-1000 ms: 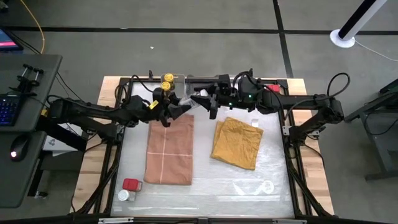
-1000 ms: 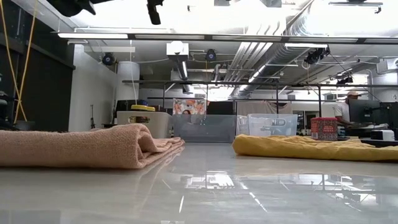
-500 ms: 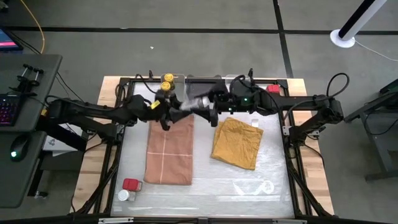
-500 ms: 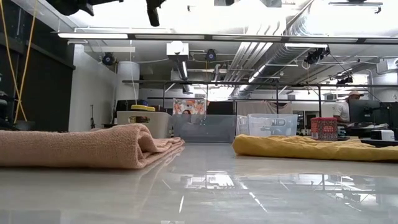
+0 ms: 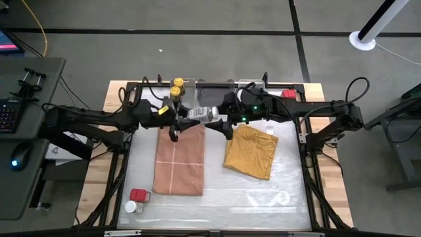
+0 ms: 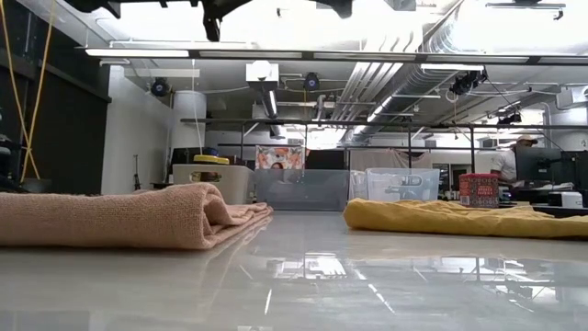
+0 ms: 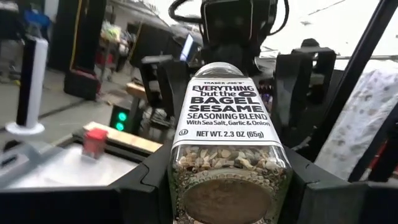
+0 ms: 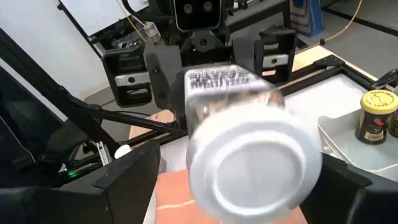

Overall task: Sort spices by type
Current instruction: Put the top white seasoning bottle into the transparent bin

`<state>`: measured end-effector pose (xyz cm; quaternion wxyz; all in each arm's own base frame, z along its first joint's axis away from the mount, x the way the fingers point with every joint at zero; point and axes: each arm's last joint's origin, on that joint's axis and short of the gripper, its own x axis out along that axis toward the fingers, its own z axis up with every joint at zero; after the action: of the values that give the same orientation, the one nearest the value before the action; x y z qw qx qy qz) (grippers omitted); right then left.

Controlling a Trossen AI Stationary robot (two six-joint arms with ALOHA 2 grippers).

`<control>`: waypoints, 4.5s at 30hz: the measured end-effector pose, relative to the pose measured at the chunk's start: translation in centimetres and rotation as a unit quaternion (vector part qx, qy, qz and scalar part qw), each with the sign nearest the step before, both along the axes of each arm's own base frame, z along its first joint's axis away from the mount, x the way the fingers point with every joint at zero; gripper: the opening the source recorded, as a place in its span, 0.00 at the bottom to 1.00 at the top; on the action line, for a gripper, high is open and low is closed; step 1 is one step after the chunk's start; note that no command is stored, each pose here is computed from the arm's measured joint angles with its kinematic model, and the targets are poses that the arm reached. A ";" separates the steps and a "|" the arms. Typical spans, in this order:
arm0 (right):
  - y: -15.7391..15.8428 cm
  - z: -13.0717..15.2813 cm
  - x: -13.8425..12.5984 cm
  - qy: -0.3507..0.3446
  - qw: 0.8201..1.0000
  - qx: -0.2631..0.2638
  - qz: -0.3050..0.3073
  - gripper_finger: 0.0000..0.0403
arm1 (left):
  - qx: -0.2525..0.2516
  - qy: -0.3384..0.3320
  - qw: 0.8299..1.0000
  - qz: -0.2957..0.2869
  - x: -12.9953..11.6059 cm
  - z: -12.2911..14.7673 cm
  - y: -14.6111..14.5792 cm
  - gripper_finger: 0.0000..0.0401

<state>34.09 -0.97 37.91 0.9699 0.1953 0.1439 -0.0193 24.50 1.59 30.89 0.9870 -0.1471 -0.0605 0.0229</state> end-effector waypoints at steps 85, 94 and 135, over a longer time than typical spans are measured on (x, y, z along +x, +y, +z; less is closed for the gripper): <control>-4.0 -0.2 -8.4 0.233 0.961 -0.051 -0.138 0.49 | -0.003 0.185 0.979 0.092 -5.7 0.4 2.3 0.91; -14.1 -4.8 -9.3 0.342 0.860 0.056 -0.374 0.49 | -0.124 0.119 0.980 0.100 -6.0 -3.2 1.9 0.91; -28.4 -17.3 -12.2 0.426 0.730 0.273 -0.460 0.60 | -0.089 0.082 0.983 0.136 -6.1 -2.9 4.2 0.91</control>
<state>21.88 -29.32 20.62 0.5844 0.4655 0.4337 -0.5037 18.42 5.84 27.96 0.9594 -0.2223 0.0037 0.1738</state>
